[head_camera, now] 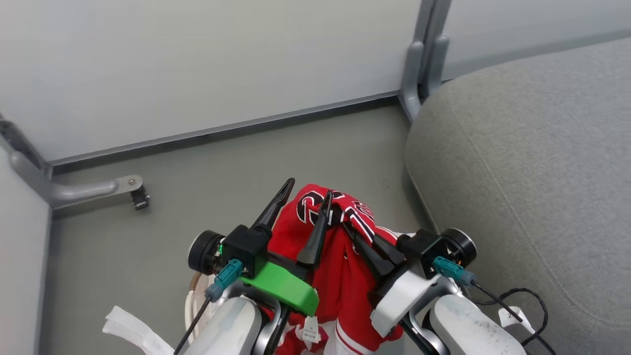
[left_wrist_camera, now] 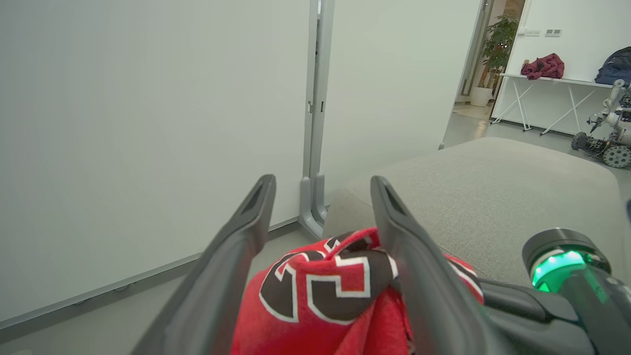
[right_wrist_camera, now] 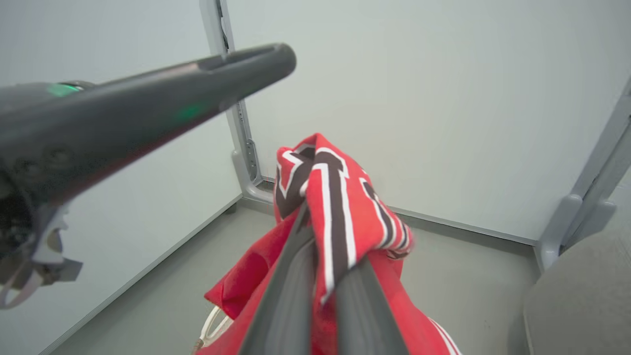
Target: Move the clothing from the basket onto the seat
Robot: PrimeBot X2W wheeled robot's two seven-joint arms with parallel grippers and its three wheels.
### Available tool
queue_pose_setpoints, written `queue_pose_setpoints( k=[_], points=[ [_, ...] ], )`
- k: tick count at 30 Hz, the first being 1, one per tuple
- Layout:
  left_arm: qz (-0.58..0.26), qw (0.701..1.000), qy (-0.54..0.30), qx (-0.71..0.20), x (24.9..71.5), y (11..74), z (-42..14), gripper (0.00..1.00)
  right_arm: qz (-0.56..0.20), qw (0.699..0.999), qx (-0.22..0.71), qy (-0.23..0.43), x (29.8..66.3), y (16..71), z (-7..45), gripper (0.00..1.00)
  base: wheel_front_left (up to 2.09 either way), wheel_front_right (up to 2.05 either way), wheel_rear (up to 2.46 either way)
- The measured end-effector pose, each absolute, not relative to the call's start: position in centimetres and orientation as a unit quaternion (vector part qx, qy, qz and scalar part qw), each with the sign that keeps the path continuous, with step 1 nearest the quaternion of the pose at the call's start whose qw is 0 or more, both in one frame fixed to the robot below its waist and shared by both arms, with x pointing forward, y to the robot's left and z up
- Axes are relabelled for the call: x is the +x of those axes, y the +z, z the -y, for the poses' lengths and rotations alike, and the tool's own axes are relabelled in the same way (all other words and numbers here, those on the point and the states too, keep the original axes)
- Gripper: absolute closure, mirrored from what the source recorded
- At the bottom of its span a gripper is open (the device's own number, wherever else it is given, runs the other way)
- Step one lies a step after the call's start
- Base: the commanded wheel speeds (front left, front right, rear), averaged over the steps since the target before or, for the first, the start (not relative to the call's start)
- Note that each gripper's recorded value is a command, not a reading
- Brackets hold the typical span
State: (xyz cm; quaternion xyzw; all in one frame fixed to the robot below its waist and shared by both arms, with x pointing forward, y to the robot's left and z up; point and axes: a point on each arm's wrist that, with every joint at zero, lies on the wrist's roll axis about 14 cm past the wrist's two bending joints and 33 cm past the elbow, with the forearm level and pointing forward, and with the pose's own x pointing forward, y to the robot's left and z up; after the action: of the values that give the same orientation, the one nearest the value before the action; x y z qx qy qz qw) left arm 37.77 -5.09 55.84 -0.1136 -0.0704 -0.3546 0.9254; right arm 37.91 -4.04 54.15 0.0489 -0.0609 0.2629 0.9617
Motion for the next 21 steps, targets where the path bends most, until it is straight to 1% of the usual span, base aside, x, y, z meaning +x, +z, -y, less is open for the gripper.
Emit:
queue_pose_setpoints(
  k=[12,18,21],
  points=[
    [0.051,0.885,-0.445,-0.125,36.5,55.1,12.0,0.0,0.072,0.987,0.037,0.139,36.0,54.5,12.8,1.0,0.0,0.0,0.0],
    [0.032,0.849,-0.512,-0.124,34.3,54.2,16.2,0.0,0.082,0.995,0.025,0.048,34.3,54.9,18.8,1.0,0.0,0.0,0.0],
    [0.026,0.833,-0.537,-0.127,33.6,53.9,17.7,0.0,0.082,0.996,0.019,0.014,33.6,54.8,20.8,1.0,0.0,0.0,0.0]
  ],
)
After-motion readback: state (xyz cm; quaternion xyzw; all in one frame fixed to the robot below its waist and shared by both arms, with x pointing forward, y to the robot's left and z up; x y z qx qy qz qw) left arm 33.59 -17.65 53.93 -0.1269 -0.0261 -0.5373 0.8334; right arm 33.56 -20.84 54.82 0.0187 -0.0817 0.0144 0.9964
